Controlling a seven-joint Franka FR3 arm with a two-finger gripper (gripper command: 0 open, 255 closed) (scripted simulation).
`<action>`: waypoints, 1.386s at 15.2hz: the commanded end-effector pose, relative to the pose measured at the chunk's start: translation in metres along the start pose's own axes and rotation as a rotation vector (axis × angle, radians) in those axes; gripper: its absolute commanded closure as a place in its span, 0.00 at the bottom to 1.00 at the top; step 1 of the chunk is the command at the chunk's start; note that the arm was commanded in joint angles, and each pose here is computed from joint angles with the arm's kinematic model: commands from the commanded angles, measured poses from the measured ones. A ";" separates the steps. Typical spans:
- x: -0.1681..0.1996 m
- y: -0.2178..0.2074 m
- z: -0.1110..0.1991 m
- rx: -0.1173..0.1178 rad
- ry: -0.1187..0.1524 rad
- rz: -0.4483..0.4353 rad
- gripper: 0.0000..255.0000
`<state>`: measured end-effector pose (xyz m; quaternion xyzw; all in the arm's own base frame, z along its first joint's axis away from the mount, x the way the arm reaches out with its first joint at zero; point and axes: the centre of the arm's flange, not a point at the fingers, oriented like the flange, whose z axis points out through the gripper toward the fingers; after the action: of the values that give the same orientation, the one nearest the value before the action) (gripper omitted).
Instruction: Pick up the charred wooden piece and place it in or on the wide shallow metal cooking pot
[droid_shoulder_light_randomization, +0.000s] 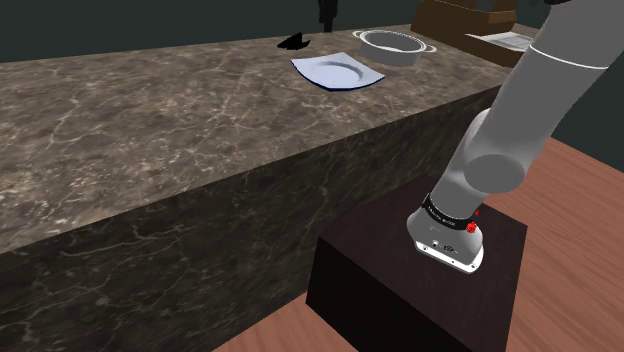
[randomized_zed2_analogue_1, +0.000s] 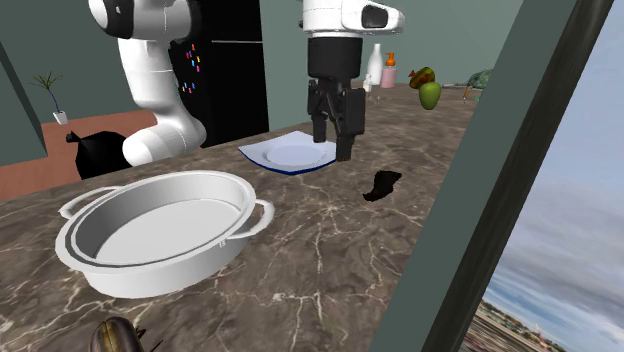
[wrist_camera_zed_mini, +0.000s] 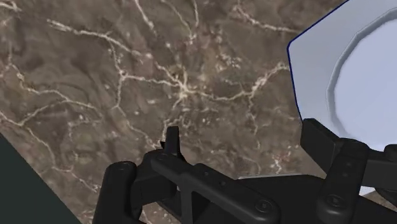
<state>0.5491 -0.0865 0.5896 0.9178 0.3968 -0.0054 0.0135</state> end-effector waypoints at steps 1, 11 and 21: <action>0.023 0.016 0.008 0.007 -0.008 -0.115 0.00; 0.092 0.041 0.047 0.024 -0.029 -0.409 0.00; 0.091 0.041 0.066 0.024 -0.029 -0.409 0.00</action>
<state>0.6416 -0.0499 0.5225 0.8180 0.5746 -0.0261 0.0068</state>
